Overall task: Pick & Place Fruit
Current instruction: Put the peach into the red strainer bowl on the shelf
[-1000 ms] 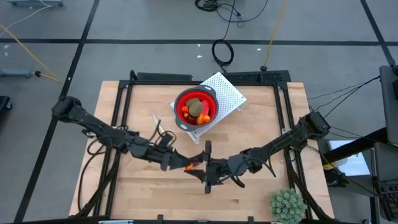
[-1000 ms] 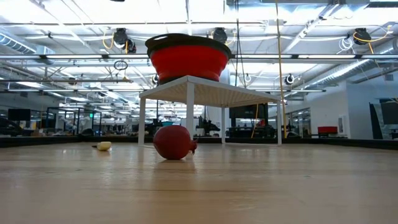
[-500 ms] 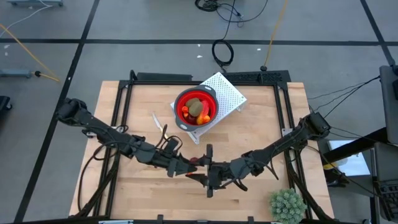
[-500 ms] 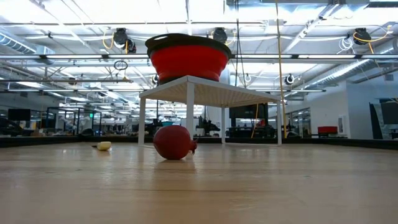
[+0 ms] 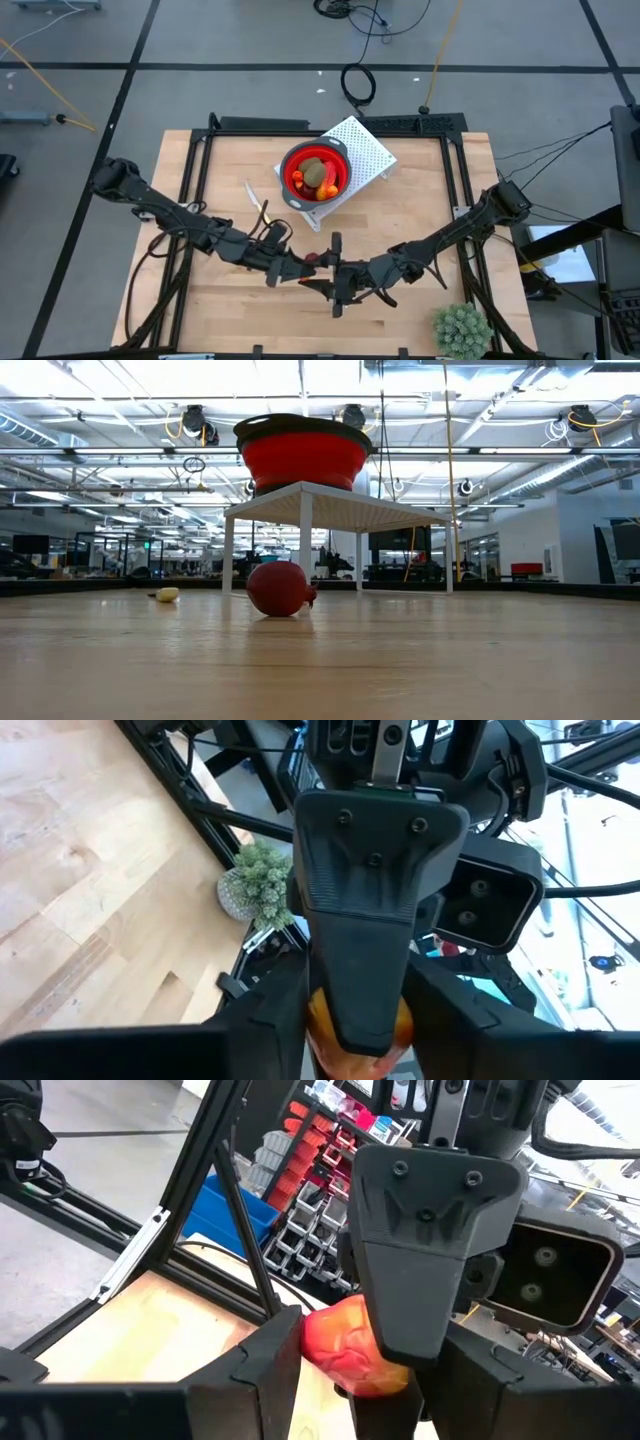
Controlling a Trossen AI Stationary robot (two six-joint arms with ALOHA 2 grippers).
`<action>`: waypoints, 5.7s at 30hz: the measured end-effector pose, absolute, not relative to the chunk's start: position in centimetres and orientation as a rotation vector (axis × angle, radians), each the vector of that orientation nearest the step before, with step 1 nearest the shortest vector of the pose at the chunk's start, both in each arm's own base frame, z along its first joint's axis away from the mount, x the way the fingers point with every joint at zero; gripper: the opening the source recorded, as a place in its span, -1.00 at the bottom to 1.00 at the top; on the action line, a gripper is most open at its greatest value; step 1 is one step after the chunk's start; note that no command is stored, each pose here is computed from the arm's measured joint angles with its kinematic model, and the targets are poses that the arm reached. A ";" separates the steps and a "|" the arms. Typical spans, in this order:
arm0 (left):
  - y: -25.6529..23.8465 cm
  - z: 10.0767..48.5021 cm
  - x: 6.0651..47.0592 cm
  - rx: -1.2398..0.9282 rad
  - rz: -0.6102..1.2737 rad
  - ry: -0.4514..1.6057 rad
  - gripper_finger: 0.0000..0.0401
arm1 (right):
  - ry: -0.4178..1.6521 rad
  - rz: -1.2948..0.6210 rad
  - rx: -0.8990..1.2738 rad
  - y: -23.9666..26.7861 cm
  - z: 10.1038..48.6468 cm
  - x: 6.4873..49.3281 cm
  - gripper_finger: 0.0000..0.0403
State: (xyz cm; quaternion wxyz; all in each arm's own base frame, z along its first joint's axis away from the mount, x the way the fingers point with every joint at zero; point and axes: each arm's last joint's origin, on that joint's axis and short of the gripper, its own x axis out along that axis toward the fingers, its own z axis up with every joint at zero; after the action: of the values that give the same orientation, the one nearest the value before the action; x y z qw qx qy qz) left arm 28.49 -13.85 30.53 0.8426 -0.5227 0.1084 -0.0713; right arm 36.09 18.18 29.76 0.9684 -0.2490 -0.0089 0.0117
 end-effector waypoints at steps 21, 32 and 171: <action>-13.9 30.7 28.5 -1.080 -0.169 0.211 -0.41 | -0.005 -0.040 -0.501 17.8 29.8 36.2 0.07; -13.9 30.6 28.5 -1.070 -0.177 0.219 -0.41 | -0.009 -0.039 -0.413 18.7 30.0 35.5 0.30; 11.0 32.5 30.6 -0.623 0.593 0.664 -0.41 | 0.025 0.185 -0.012 1.5 27.3 11.4 -1.00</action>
State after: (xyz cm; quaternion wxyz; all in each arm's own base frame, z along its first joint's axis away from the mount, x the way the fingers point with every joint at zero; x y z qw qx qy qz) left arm 30.65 10.96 32.51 0.8560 -0.2966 0.3157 0.2820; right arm 11.42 1.48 27.31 0.9956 -0.0061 0.0127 0.0924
